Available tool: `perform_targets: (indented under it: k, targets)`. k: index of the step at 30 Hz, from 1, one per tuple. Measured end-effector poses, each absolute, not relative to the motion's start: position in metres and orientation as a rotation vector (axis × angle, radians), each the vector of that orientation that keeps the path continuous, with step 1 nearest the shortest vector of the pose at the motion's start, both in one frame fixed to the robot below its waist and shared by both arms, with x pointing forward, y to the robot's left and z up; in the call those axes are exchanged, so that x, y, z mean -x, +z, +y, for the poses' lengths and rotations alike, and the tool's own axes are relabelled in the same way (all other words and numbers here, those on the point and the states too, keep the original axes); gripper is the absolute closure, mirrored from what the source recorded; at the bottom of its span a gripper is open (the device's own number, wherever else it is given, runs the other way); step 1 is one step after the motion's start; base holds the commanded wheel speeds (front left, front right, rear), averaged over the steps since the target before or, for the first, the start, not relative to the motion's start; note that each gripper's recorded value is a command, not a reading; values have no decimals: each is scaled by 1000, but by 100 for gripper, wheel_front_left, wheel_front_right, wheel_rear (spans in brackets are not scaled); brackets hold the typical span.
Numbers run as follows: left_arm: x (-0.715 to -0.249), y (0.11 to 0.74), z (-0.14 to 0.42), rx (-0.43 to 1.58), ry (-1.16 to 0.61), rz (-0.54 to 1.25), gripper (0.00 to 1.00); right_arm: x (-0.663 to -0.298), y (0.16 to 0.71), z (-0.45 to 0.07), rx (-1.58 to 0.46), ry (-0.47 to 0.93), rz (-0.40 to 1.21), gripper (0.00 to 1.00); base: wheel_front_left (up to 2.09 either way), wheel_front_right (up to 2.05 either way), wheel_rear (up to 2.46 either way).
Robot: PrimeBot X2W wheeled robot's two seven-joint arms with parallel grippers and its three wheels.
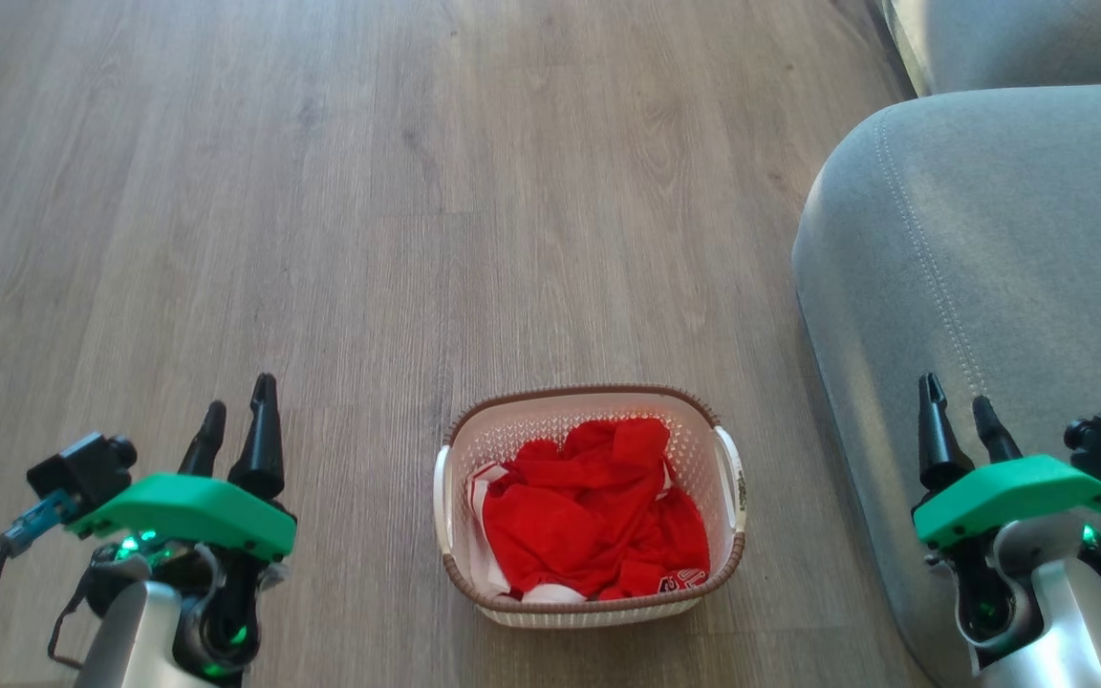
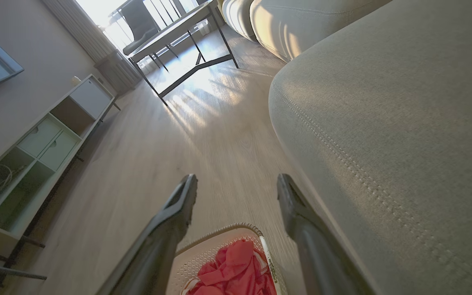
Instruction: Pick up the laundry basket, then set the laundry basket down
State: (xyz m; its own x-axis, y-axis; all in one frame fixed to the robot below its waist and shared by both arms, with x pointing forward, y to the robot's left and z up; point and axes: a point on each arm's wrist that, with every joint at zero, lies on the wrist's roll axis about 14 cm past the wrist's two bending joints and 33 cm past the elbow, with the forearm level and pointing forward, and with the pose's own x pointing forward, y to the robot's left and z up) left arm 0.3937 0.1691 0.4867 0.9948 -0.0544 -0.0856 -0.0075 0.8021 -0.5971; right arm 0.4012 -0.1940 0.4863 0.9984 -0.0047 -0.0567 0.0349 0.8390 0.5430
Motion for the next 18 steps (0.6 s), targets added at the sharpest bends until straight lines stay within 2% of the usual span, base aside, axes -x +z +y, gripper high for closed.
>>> perform_targets:
  k: [18]
  targets:
    - [-397, 487, 166, 449, -63, 75, 0, -409, 494, -189, -387, 16, 24, 0, 0, 0, 0]
